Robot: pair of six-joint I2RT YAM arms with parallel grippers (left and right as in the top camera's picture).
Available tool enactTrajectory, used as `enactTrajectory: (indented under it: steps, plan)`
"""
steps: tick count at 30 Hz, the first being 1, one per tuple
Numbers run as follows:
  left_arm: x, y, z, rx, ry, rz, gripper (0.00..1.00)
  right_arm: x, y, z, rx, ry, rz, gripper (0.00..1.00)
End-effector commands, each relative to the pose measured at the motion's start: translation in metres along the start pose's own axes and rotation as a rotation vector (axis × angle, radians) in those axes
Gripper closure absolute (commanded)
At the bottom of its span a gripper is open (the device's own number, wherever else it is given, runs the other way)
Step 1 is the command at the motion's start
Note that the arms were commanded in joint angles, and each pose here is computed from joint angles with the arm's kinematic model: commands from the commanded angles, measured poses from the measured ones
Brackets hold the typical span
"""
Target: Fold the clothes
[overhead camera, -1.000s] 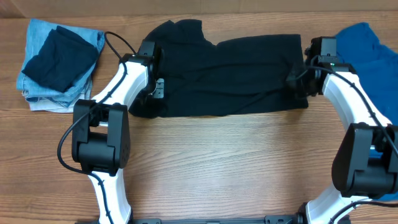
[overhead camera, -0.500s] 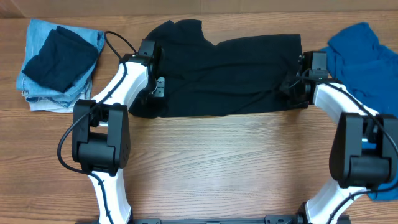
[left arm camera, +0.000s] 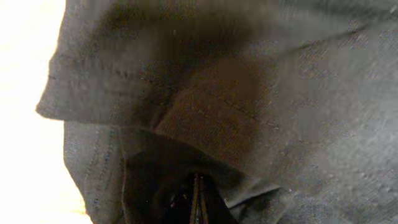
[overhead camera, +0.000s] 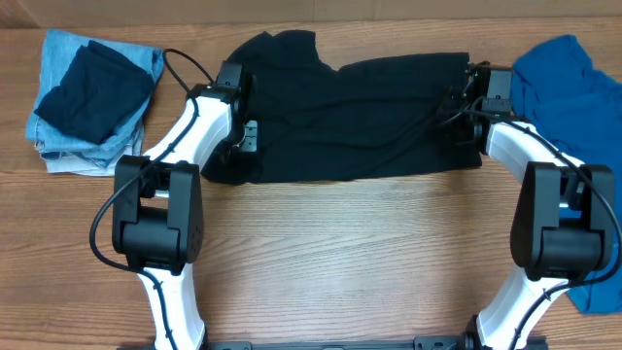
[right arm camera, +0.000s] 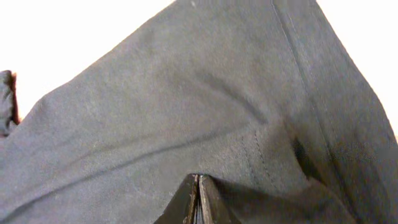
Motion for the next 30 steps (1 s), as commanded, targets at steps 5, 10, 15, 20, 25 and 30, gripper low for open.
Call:
enactTrajectory:
  steps: [5,10,15,20,25,30]
  plan:
    - [-0.008,0.060,0.045,-0.129,0.009,-0.055,0.96,0.023,0.032,0.035,-0.014,0.205,0.096,0.85]
    - [-0.008,0.073,0.047,-0.119,0.010,-0.060,0.94,0.015,0.043,0.011,0.165,0.213,0.006,0.91]
    - [-0.017,0.061,0.033,-0.031,0.026,-0.151,0.96,0.014,0.042,-0.022,0.339,0.215,0.001,0.96]
    - [-0.014,0.035,0.018,0.009,0.028,-0.134,0.96,-0.003,0.042,-0.039,0.421,0.228,-0.161,0.96]
    - [-0.012,0.005,0.006,-0.001,0.029,-0.123,0.96,-0.013,0.033,-0.062,0.433,0.232,-0.193,0.96]
    - [-0.006,-0.002,0.005,-0.035,0.024,-0.055,0.96,-0.023,0.043,-0.075,0.533,0.233,-0.313,0.96]
Point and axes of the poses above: each gripper's point midway between its finger pads, its own y axis back along the fingers, its own x axis along the line the jaws close on, z = x × y, the point moved 9 cm from there along y, back along the fingers, and after that the axes turned 13 degrees about y, right-handed, at the moved point
